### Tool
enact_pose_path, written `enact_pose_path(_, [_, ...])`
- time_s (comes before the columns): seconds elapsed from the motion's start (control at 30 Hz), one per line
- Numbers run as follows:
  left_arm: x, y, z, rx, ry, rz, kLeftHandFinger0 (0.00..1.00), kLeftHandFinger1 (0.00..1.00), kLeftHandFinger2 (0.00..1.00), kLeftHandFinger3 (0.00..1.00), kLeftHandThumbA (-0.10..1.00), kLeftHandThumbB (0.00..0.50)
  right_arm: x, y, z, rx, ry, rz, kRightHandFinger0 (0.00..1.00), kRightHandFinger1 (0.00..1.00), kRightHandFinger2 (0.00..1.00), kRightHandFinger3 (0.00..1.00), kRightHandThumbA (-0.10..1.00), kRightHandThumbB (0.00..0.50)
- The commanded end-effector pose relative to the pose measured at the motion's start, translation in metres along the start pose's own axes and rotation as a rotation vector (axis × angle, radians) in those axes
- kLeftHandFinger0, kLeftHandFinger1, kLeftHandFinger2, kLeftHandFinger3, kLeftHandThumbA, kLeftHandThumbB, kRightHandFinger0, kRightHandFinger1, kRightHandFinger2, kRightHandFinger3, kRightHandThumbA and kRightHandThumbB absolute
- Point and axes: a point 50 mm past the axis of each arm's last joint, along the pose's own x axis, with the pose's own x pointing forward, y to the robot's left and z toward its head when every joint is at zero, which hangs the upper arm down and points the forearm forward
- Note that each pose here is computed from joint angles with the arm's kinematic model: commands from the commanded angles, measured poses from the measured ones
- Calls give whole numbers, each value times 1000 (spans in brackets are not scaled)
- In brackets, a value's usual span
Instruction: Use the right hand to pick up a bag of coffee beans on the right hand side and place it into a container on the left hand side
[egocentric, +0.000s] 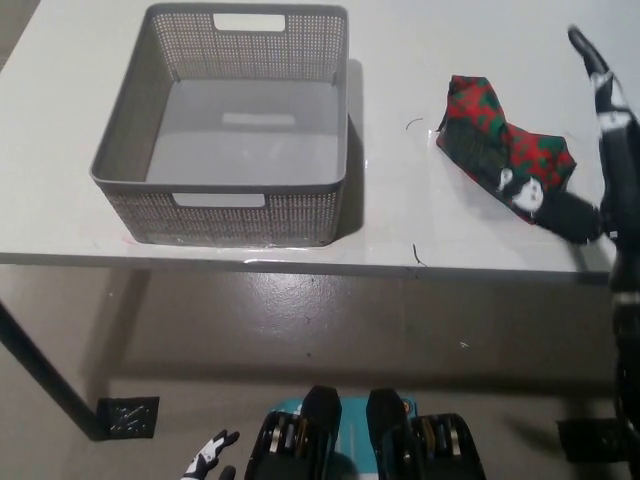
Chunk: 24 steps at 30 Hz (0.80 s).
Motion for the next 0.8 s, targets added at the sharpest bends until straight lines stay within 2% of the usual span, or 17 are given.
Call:
enact_pose_path(0.0, [-7,8,2,18,-54,34,1000,1000,1000,1000,1000,359,100,-42,52,-273,79,117,1000,1000,1000,1000,751,457])
enact_pose_path(0.07, [-8,8,1,17,-50,34,1000,1000,1000,1000,1000,357,123,-43,50,-327,106,151,1000,1000,1000,1000,764,463])
enact_pose_path(0.13, [-10,7,-1,12,-46,35,1000,1000,1000,1000,1000,357,156,-40,40,-423,151,208,1000,1000,1000,1000,839,499])
enact_pose_path(0.2, [-11,8,0,16,-39,39,1000,1000,1000,1000,1000,370,175,-37,36,-459,192,253,1000,1000,1000,1000,874,500])
enact_pose_path(0.43, [-17,6,-1,2,-41,48,1000,1000,1000,1000,1000,383,238,-31,5,-578,361,377,1000,1000,1000,1000,853,500])
enact_pose_path(0.5, [-18,6,-1,1,-51,48,1000,1000,1000,1000,1000,374,252,-29,-4,-594,409,396,1000,1000,1000,1000,834,500])
enact_pose_path(0.77, [-20,8,0,16,-72,49,1000,1000,1000,1000,1000,397,264,-21,-40,-654,539,475,1000,1000,1000,1000,836,500])
